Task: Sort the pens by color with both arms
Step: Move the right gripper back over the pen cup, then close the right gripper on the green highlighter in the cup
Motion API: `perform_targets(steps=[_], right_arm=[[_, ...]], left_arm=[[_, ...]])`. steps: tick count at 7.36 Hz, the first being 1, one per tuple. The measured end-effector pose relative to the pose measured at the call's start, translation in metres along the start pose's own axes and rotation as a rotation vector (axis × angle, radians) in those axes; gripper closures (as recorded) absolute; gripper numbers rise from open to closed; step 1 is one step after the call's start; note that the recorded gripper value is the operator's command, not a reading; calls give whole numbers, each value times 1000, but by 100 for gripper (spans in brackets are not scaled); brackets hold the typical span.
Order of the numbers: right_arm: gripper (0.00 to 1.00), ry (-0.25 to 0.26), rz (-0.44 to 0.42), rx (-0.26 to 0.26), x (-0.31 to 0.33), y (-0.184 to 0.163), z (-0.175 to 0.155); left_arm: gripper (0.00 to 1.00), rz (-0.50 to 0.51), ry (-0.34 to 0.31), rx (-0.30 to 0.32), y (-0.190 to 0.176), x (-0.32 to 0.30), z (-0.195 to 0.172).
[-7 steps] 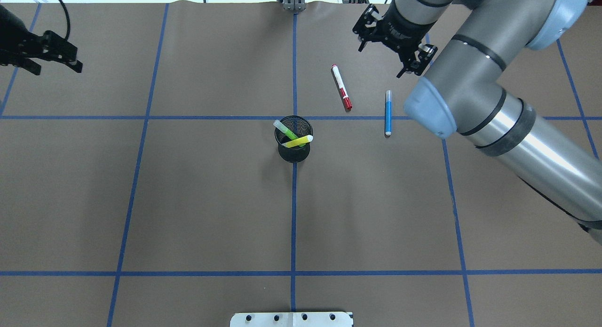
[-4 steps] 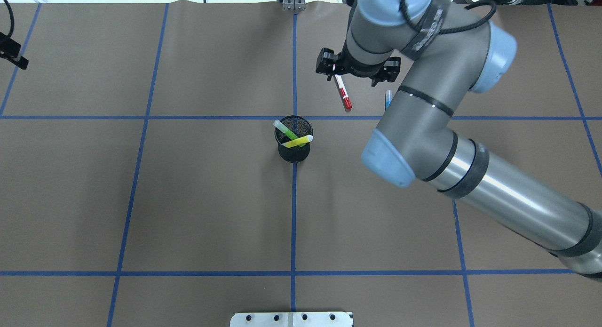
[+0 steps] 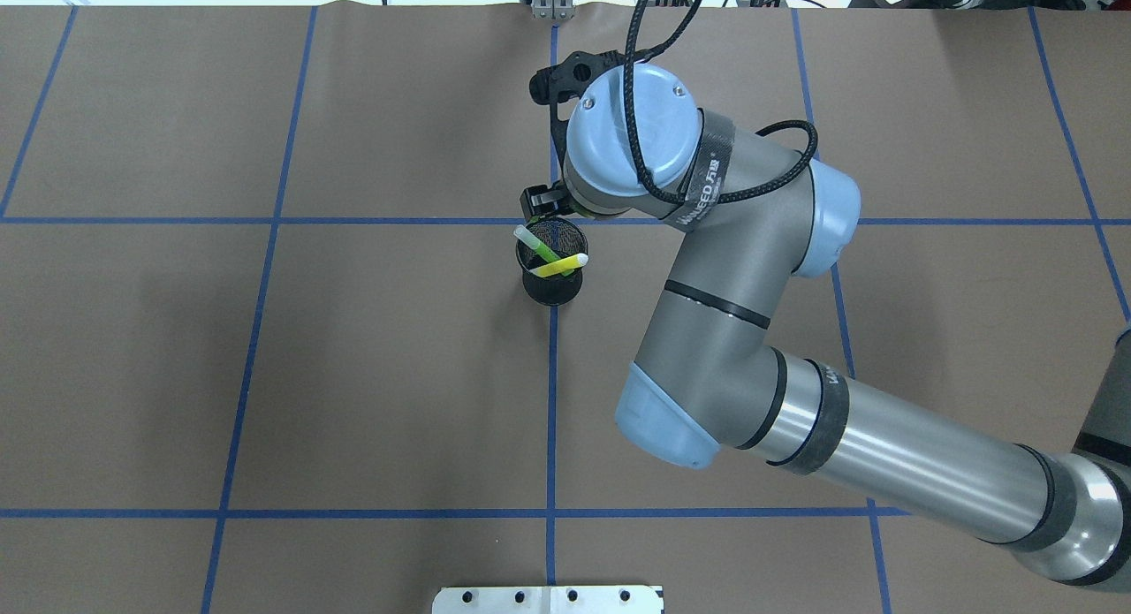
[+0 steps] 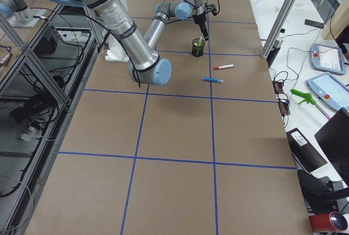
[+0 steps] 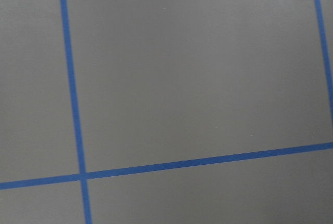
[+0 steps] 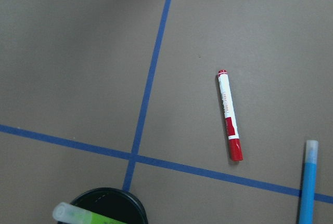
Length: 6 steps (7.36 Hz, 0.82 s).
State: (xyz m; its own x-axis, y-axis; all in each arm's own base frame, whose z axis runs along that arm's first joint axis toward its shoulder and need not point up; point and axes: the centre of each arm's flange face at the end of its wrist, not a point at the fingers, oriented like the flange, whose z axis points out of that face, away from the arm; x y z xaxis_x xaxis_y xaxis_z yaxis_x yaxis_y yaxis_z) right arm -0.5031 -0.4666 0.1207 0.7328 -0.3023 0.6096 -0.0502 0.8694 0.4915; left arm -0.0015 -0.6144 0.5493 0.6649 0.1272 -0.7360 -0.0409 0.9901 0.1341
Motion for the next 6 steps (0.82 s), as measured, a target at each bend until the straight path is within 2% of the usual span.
perform_targets(steps=[2,3,4,6], right_arm=[[3,-31,-137,17,-9,3,10],[6,-44,-184,8,-13,2,24],[7,-42,-215,-7,-23,-5,40],[17,-39,-240,-18,-45,-21,50]], left_arm=[[0,-1,0,-4,2,-23,-1],[1,-3,15,-7,3,-25,-1],[1,-6,36,-9,3,-25,0],[1,-7,51,-10,3,-24,0]])
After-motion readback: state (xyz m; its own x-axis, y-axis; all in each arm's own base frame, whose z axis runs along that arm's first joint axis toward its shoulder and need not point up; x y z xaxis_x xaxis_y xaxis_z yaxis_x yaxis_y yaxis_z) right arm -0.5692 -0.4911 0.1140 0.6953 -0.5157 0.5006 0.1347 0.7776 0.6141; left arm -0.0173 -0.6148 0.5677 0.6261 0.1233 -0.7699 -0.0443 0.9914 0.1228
